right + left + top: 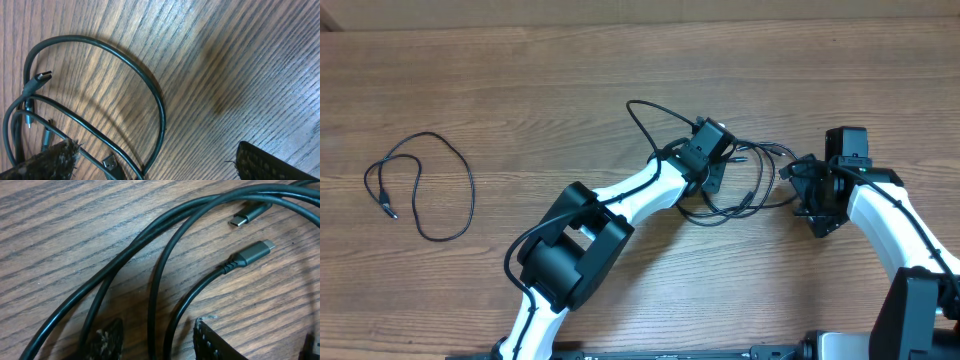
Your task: Untangle cables
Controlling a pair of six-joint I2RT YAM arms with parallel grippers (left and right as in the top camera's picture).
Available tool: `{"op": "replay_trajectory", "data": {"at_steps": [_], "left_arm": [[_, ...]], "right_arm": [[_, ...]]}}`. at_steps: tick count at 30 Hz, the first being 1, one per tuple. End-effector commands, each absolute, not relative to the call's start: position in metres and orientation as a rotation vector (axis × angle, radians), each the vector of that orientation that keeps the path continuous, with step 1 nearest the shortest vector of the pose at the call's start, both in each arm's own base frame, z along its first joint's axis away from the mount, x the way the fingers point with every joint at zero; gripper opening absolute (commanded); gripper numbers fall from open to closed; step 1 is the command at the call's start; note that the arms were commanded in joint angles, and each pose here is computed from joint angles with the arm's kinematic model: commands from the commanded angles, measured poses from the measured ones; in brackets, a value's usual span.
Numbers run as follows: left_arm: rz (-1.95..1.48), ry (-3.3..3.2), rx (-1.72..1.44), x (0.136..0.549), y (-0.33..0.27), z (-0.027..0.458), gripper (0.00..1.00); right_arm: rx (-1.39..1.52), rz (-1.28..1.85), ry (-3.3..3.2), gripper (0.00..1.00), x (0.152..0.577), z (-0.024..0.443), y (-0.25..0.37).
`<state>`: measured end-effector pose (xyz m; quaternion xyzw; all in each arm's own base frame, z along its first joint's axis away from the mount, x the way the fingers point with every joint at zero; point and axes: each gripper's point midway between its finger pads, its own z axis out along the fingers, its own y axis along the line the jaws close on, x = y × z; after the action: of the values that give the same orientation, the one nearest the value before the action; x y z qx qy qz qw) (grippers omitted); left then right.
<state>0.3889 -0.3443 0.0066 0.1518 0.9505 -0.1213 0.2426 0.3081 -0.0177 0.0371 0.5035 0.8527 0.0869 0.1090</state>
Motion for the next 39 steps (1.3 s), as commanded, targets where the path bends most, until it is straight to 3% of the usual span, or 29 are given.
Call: {"op": "replay_trajectory", "data": {"at_steps": [1, 39], "left_arm": [[-0.259, 2.676, 0.442, 0.3754, -0.3306, -0.0236, 0.47], [-0.258, 2.676, 0.441, 0.3755, -0.3304, -0.0236, 0.45]], "right_arm": [[1.481, 0.235, 2.497, 1.0, 0.3096, 0.0367, -0.0211], [1.481, 0.235, 2.497, 1.0, 0.3096, 0.0367, -0.0211]]}}
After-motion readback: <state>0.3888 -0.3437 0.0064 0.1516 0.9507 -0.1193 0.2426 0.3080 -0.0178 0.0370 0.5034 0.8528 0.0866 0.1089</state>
